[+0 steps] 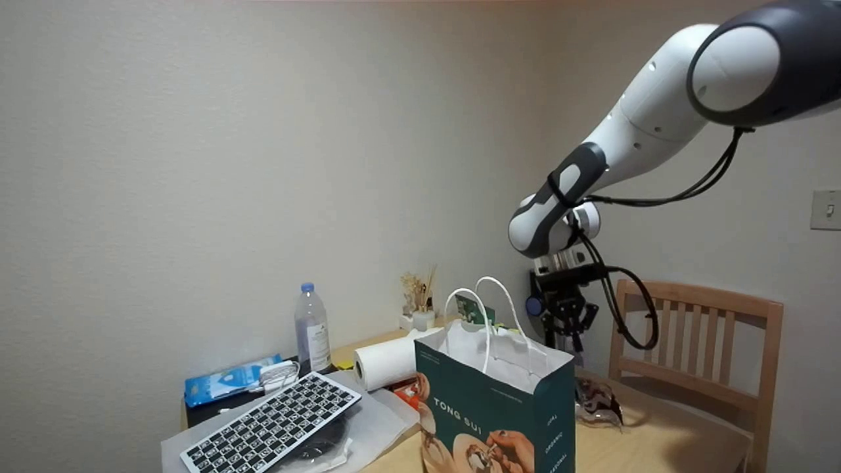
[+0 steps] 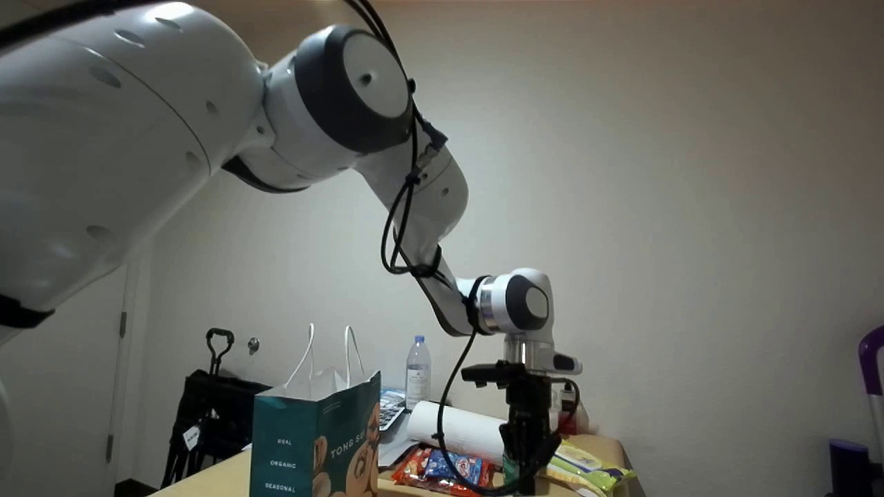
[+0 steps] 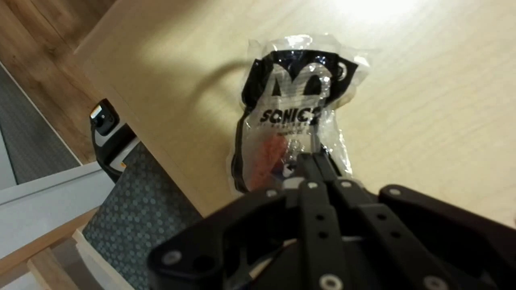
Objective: Pick up the black plastic and put it in the paper bag
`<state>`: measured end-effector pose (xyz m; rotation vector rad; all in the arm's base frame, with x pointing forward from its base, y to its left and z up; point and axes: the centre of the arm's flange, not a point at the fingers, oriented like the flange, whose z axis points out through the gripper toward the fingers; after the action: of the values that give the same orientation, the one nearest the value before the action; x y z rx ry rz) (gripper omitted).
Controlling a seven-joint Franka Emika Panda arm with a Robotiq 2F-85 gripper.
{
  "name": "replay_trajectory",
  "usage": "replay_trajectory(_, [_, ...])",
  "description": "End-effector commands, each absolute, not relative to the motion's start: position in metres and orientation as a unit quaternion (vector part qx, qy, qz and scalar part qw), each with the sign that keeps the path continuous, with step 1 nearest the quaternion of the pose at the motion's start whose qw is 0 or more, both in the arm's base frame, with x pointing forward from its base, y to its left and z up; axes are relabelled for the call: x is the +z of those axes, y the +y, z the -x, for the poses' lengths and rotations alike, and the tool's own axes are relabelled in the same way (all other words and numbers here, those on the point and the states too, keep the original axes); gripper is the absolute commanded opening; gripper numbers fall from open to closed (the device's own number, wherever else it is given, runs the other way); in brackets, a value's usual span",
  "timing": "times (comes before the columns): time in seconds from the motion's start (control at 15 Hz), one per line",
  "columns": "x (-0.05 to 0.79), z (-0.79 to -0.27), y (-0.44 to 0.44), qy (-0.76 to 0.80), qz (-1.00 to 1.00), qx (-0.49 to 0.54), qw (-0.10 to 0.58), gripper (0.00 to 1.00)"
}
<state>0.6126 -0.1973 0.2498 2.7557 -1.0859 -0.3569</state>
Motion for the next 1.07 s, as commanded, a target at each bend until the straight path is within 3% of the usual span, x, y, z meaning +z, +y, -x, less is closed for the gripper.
replay_trajectory(0.0, [0.326, -0.578, -0.152, -0.367, -0.926, -0.062, 0.069, 0.03])
replay_trajectory(0.13, [0.35, -0.573, -0.134, -0.356, -0.931, -0.042, 0.074, 0.03])
replay_trajectory(0.2, [0.331, -0.603, -0.154, -0.353, -0.931, -0.063, 0.068, 0.03])
replay_trajectory(0.53, [0.35, -0.589, -0.138, -0.349, -0.933, -0.05, 0.066, 0.03])
replay_trajectory(0.6, [0.344, -0.588, -0.142, -0.359, -0.93, -0.047, 0.067, 0.28])
replay_trajectory(0.67, [0.339, -0.587, -0.145, -0.368, -0.926, -0.046, 0.068, 0.29])
replay_trajectory(1.0, [0.293, -0.565, -0.164, -0.381, -0.913, -0.126, 0.077, 0.59])
